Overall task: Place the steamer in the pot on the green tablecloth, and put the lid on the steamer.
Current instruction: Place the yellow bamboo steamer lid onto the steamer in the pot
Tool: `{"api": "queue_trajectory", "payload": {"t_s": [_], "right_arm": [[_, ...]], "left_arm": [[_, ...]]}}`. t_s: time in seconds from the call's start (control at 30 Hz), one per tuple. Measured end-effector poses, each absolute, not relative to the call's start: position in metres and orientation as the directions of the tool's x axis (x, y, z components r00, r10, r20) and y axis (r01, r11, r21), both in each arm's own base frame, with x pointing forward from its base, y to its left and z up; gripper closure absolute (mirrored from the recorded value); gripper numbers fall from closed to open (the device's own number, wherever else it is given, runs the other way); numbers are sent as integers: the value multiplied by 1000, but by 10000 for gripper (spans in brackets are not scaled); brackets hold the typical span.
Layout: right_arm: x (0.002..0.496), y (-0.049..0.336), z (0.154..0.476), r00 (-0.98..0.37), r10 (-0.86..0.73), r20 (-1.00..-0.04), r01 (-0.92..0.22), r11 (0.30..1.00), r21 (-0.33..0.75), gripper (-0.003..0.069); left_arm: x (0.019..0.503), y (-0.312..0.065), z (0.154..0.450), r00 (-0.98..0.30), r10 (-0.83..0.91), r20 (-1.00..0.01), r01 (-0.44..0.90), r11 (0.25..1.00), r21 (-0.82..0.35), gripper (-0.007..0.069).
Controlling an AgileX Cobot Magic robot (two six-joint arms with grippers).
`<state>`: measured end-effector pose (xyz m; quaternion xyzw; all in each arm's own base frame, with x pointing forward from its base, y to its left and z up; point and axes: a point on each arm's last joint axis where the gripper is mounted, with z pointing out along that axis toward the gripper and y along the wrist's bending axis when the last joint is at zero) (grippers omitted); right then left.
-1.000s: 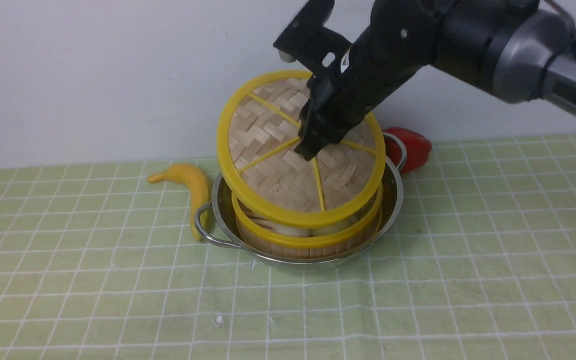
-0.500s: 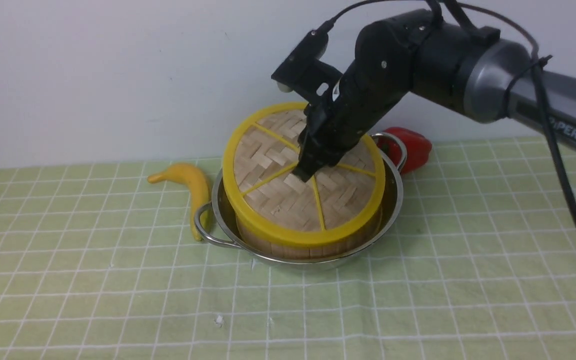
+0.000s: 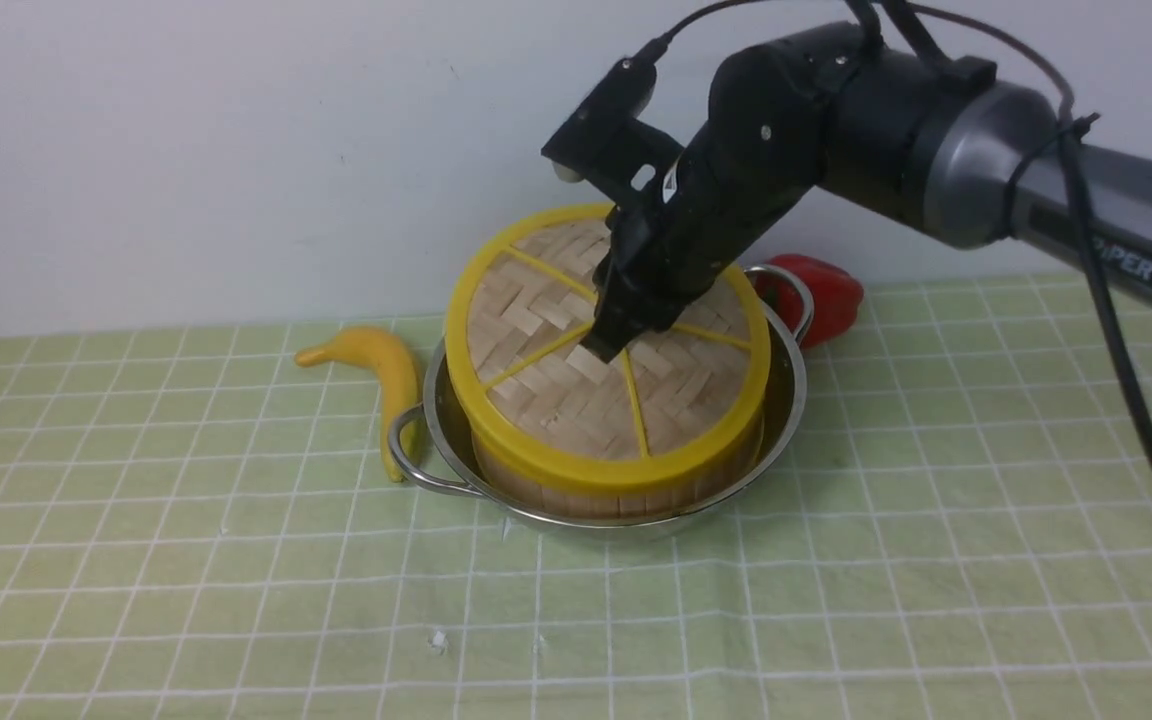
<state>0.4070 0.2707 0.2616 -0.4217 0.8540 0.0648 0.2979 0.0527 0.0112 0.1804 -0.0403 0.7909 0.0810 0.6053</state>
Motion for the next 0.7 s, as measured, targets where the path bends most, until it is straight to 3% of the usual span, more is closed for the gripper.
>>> {"api": "queue_trajectory", "payload": {"t_s": [0.17, 0.7], "right_arm": [[413, 274, 244, -470, -688, -552, -759, 635, -145, 513], [412, 272, 256, -451, -684, -573, -754, 635, -165, 513]], "left_arm": [[53, 11, 180, -264, 34, -964, -162, 984, 79, 382], [53, 11, 180, -264, 34, -964, -162, 984, 79, 382]]}}
